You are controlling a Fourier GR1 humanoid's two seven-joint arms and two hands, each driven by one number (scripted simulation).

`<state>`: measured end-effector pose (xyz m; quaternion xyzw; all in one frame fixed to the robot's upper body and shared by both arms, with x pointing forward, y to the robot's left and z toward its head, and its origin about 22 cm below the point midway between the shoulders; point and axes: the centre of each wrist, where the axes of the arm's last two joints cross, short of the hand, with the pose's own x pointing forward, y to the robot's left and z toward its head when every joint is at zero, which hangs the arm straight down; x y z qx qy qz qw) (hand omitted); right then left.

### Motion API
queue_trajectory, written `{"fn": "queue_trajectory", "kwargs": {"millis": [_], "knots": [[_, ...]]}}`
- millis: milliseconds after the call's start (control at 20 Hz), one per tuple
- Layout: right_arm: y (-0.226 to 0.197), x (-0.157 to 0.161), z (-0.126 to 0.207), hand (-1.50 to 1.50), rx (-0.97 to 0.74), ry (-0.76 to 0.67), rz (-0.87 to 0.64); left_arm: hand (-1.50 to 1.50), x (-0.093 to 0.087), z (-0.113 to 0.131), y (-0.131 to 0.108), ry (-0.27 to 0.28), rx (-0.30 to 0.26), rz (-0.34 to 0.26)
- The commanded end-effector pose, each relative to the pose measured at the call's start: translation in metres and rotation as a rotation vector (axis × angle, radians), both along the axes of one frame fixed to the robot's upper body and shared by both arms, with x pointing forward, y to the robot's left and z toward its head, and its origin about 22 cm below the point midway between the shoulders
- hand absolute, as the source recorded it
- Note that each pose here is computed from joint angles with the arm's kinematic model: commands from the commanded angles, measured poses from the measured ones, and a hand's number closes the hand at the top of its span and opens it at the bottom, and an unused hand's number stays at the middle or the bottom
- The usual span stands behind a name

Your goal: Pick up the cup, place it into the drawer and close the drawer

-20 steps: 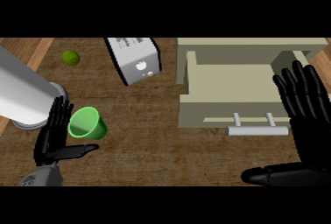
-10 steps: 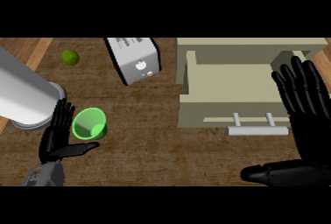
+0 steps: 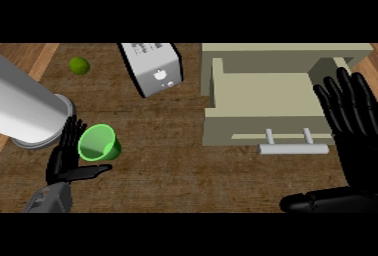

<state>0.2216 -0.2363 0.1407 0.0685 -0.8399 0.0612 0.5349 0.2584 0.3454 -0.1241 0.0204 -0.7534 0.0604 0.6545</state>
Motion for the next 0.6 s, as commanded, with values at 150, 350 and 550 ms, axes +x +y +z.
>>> {"fn": "queue_trajectory", "kwargs": {"millis": [150,350,550], "knots": [[0.004,0.016,0.004,-1.5,0.004,-0.001,0.009,-1.5,0.003,-0.018,-0.028,-0.008,-0.021,-0.013],[0.001,0.006,-0.002,-1.5,0.023,-0.009,0.0,-1.5,0.013,-0.01,-0.027,-0.032,-0.077,-0.025],[0.006,-0.003,-0.003,-1.5,-0.003,0.017,0.01,-1.5,0.013,-0.011,-0.026,-0.026,-0.106,-0.008]]}}
